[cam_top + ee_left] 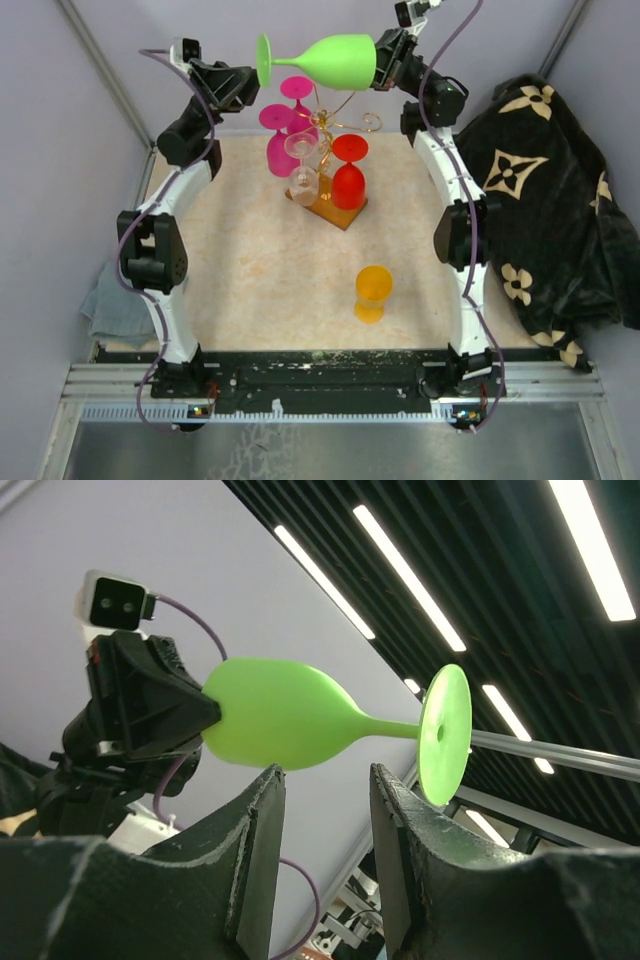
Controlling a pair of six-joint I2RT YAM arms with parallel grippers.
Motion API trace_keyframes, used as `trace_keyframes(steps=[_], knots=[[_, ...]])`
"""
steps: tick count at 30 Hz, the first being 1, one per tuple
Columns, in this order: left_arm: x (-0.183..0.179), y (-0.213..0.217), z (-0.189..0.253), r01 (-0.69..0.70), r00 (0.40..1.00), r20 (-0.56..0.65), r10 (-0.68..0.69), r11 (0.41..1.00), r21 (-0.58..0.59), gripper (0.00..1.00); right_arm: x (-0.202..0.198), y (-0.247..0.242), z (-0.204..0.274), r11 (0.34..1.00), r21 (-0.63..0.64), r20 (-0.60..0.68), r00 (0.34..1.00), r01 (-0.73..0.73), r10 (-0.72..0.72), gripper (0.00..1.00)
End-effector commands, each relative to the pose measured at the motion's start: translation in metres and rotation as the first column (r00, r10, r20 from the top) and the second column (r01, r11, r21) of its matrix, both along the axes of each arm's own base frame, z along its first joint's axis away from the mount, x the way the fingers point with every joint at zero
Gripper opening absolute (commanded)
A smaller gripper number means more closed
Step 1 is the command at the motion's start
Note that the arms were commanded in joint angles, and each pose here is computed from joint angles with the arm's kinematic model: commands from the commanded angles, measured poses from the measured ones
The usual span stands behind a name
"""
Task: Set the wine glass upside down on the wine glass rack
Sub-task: Turn the wine glass upside down at the wine rack.
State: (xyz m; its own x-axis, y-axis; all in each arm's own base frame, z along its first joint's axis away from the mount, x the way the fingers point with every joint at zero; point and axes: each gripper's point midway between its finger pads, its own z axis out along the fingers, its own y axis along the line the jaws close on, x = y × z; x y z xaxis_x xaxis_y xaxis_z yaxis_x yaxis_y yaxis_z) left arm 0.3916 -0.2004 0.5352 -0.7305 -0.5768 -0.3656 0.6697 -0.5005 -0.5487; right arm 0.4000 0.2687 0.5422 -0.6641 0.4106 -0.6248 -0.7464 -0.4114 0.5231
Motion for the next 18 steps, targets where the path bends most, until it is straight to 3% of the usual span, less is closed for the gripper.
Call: trace_keyframes(steps=[1, 18], knots=[[-0.067, 0.015, 0.025, 0.201, 0.971, 0.149, -0.185, 0.974, -0.104, 0.46, -0.021, 0.002, 0.005, 0.999, 0.019, 0.056, 0.998, -0.030, 0.029, 0.00], [-0.108, 0.019, 0.049, 0.205, 0.958, 0.224, -0.180, 0.974, -0.095, 0.45, -0.021, 0.005, 0.000, 0.999, 0.028, 0.060, 0.998, -0.032, 0.030, 0.00]])
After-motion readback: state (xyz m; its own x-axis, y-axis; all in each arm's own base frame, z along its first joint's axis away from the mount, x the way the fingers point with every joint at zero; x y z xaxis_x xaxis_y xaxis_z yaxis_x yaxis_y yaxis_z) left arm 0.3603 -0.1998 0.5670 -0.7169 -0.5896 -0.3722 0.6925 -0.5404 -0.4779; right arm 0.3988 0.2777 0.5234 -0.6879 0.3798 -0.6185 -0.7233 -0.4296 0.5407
